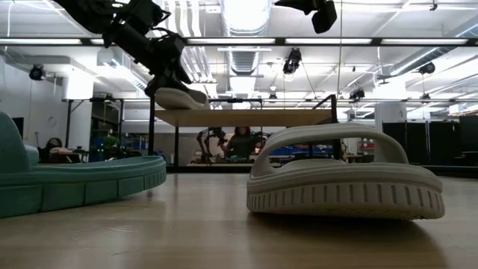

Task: Pick and place slides into the shelf
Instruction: Put the right gray slide on the shelf, then put the gray slide on the shelf

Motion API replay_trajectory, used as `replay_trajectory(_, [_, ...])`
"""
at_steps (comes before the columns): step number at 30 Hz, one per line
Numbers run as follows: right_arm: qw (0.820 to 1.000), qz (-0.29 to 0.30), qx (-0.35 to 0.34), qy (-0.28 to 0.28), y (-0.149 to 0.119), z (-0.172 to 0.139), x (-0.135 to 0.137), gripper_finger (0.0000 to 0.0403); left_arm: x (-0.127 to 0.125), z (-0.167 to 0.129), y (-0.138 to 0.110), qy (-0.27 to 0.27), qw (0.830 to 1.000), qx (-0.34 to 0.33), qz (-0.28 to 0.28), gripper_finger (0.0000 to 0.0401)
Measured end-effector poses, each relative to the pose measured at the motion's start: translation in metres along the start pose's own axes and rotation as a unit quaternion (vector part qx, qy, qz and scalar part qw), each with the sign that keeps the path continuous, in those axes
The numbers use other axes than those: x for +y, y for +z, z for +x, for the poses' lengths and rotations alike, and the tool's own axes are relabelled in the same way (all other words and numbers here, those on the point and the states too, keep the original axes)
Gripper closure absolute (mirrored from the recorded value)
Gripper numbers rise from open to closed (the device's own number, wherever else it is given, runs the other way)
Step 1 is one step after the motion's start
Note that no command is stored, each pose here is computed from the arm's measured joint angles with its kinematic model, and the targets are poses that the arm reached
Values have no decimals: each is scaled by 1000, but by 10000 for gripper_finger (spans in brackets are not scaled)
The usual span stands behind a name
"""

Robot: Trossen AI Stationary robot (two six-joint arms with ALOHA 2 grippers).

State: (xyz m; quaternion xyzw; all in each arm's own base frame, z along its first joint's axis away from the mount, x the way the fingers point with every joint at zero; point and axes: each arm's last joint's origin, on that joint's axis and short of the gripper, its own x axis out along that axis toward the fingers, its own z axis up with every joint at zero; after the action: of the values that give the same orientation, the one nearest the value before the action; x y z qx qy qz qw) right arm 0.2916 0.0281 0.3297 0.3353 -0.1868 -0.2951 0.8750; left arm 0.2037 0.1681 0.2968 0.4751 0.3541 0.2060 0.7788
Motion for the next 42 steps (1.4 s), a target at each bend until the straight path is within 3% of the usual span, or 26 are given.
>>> replay_trajectory(10, [1000,-1,0,0,0,0,0,218,-5,-1,-2,-27,999,20,2,277])
replay_trajectory(14, [1000,-1,0,0,0,0,0,218,-4,-2,-2,-34,999,11,-22,277])
replay_trajectory(24, [1000,-2,1,0,0,0,0,218,6,-23,1,-21,999,-14,-34,277])
replay_trajectory(31, [1000,-6,4,-3,-1,0,-1,218,15,-48,4,-3,986,-47,-158,277])
replay_trajectory(42, [1000,-9,7,-4,-2,0,-1,218,25,-84,5,24,955,-97,-279,277])
